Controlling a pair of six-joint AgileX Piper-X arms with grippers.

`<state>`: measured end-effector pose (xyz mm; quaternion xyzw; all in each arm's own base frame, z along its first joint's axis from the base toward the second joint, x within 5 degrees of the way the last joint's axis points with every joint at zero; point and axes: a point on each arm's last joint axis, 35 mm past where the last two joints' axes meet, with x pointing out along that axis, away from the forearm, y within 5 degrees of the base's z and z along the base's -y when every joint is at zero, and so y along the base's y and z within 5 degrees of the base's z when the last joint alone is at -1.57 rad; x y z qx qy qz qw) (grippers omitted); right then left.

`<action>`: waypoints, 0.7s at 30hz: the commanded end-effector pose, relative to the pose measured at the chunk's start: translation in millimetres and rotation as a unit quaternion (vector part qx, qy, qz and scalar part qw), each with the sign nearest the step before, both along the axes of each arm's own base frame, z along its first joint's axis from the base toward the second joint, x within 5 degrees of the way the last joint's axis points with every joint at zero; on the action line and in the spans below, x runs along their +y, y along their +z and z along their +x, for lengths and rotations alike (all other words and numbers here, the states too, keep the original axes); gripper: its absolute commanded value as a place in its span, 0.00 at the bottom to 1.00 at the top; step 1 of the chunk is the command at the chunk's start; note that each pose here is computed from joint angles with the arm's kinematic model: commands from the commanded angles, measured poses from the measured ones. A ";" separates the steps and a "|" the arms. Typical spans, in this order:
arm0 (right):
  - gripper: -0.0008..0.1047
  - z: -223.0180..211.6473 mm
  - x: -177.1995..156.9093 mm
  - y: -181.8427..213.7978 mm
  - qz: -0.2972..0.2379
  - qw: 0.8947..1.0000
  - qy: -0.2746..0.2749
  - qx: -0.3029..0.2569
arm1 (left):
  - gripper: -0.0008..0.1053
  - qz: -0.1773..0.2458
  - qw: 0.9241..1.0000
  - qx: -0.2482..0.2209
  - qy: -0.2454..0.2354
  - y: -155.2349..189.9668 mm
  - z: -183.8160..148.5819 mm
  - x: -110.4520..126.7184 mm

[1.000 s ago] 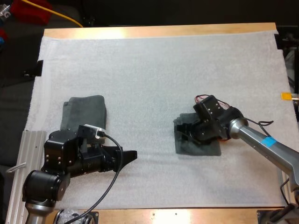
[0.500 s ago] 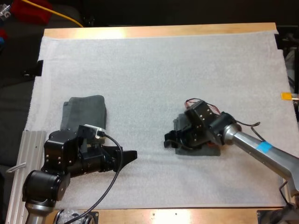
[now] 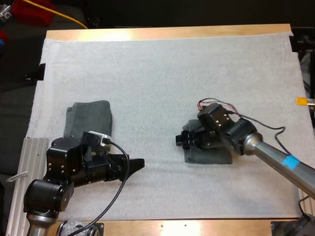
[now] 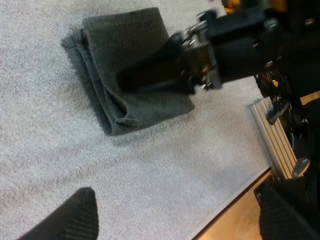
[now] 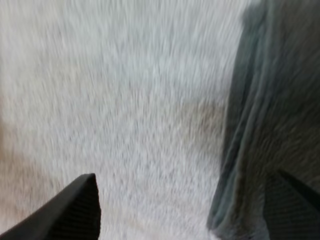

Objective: Pick towel from pile, fold and stack

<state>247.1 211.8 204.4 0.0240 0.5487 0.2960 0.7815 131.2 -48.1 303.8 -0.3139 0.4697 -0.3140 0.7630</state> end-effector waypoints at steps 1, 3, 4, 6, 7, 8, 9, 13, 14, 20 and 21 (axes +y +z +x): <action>0.64 0.4 -2.7 7.8 -0.007 1.000 -0.008 -0.023 | 0.62 -0.003 1.000 0.000 -0.001 1.9 0.0 0.2; 0.64 -0.4 -5.5 15.5 -0.016 0.999 -0.020 -0.045 | 0.62 -0.003 1.000 0.000 -0.001 1.9 0.0 0.2; 0.64 -1.0 -7.5 18.4 -0.027 0.998 -0.030 -0.056 | 0.62 -0.003 1.000 0.000 -0.001 1.9 0.0 0.2; 0.64 -1.5 -11.4 20.7 -0.052 0.995 -0.043 -0.070 | 0.62 -0.003 1.000 0.000 -0.001 1.9 0.0 0.2; 0.64 -1.9 -13.1 20.1 -0.066 0.994 -0.042 -0.075 | 0.62 -0.003 1.000 0.000 -0.001 1.9 0.0 0.2; 0.64 -2.4 -14.6 19.2 -0.082 0.993 -0.044 -0.079 | 0.62 -0.003 1.000 0.000 -0.001 1.9 0.0 0.2; 0.64 -2.7 -15.5 18.7 -0.091 0.992 -0.043 -0.081 | 0.62 -0.003 1.000 0.000 -0.001 1.9 0.0 0.2; 0.64 -2.3 -19.6 17.6 -0.137 0.984 -0.052 -0.103 | 0.62 -0.003 1.000 0.000 -0.001 1.9 0.0 0.2; 0.64 -1.0 -21.7 17.6 -0.145 0.982 -0.058 -0.108 | 0.62 -0.003 1.000 0.000 -0.001 1.9 0.0 0.2; 0.64 12.6 -38.7 14.2 -0.152 0.979 -0.090 -0.098 | 0.62 -0.003 1.000 0.000 -0.001 1.9 0.0 0.2; 0.64 14.4 -40.9 13.1 -0.149 0.980 -0.092 -0.093 | 0.62 -0.003 1.000 0.000 -0.001 1.9 0.0 0.2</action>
